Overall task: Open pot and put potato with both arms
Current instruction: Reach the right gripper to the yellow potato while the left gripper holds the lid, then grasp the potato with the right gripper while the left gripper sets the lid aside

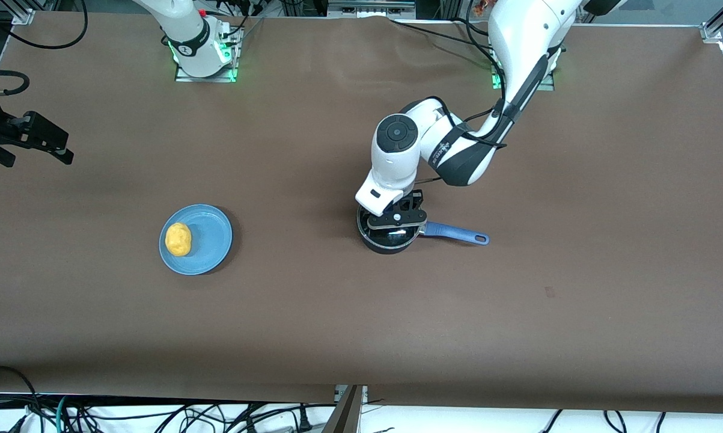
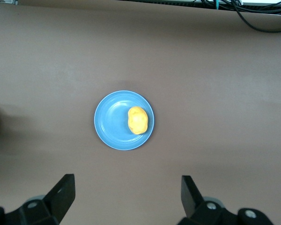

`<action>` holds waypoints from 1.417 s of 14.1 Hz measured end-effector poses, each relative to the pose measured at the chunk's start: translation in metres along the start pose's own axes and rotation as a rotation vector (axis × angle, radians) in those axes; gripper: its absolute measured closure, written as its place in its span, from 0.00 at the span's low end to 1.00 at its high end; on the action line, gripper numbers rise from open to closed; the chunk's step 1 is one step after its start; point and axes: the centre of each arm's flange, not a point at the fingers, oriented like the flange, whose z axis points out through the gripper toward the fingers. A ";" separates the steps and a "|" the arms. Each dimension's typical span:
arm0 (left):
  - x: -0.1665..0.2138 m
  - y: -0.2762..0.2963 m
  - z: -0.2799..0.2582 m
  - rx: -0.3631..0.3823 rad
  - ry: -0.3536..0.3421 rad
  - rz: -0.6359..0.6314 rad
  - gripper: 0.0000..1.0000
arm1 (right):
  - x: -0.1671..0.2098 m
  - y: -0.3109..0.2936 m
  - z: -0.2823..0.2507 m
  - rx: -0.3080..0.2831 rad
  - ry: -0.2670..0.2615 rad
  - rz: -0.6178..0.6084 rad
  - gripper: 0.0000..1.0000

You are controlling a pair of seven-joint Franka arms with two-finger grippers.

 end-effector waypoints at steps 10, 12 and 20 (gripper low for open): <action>0.001 0.001 -0.002 -0.004 0.002 0.000 0.37 | 0.068 -0.084 0.258 -0.213 -0.272 -0.157 0.00; 0.001 0.004 -0.012 -0.015 0.007 0.001 0.37 | 0.074 -0.071 0.266 -0.173 -0.245 -0.172 0.00; 0.083 -0.106 -0.082 0.022 0.039 0.064 0.37 | 0.048 -0.041 0.423 -0.115 -0.186 -0.176 0.00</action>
